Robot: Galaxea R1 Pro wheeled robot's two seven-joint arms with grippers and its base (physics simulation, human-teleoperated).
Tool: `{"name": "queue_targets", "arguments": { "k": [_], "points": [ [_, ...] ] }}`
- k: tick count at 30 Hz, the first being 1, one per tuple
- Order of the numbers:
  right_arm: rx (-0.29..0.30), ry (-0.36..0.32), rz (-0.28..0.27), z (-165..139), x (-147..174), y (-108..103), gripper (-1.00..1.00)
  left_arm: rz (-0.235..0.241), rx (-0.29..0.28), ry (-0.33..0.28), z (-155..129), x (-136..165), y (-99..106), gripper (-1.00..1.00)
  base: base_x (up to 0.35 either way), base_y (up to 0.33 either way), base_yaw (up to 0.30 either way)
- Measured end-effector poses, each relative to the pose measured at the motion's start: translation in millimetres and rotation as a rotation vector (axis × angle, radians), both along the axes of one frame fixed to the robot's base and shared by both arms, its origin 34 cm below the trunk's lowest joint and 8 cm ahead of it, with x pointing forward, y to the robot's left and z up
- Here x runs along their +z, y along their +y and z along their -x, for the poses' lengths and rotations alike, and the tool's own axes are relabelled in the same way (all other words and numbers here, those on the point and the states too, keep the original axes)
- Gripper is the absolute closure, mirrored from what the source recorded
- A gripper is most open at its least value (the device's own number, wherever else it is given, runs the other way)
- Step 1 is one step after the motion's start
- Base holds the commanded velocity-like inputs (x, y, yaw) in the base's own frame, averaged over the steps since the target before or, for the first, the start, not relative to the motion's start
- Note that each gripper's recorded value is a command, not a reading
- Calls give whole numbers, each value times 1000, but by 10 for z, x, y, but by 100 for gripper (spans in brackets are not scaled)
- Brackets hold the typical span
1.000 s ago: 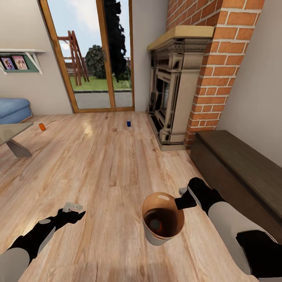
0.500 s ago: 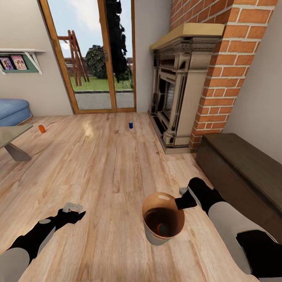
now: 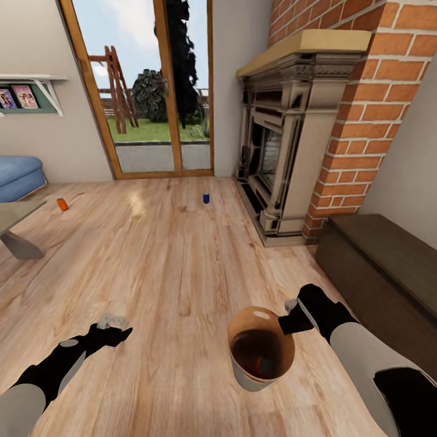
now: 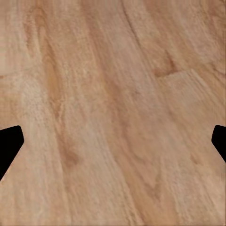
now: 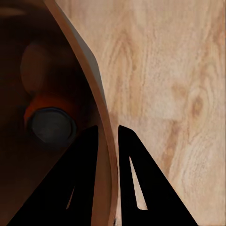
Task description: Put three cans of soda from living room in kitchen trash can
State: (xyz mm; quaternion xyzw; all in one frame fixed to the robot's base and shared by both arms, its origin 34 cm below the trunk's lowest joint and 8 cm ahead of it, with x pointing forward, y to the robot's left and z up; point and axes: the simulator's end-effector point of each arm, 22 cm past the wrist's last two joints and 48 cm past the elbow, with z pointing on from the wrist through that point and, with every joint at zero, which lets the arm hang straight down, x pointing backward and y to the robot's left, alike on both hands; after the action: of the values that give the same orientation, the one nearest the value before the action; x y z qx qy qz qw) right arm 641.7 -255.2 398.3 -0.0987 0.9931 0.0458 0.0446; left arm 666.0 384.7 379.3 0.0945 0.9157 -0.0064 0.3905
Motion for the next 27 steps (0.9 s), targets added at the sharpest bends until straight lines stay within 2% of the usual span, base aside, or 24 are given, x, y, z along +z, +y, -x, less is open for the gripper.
{"name": "queue_targets", "arguments": {
  "k": [3, 8, 13, 17, 22, 27],
  "points": [
    [-11, 3, -24, 7, 4, 44, 100, 0, 1, -1, -1, 2, 3, -100, 316, 135, 0],
    [0, 1, -6, 9, -3, 6, 100, -3, 2, -2, -2, 0, 4, -100, 316, 135, 0],
    [-10, 5, -32, 12, 6, 61, 100, -3, 1, -2, -3, 3, 8, -100, 320, 114, 0],
    [0, 1, -14, 7, 1, 26, 100, -3, 1, -1, 1, -2, 7, -100, 324, 96, 0],
    [-7, 3, -30, 10, 6, 62, 100, -3, 0, -1, 3, -4, 1, -100, 325, 87, 0],
    [-3, 2, -21, 8, 4, 44, 100, -2, -2, 0, 5, -6, -5, -100, 327, 39, 0]
  ]
}}
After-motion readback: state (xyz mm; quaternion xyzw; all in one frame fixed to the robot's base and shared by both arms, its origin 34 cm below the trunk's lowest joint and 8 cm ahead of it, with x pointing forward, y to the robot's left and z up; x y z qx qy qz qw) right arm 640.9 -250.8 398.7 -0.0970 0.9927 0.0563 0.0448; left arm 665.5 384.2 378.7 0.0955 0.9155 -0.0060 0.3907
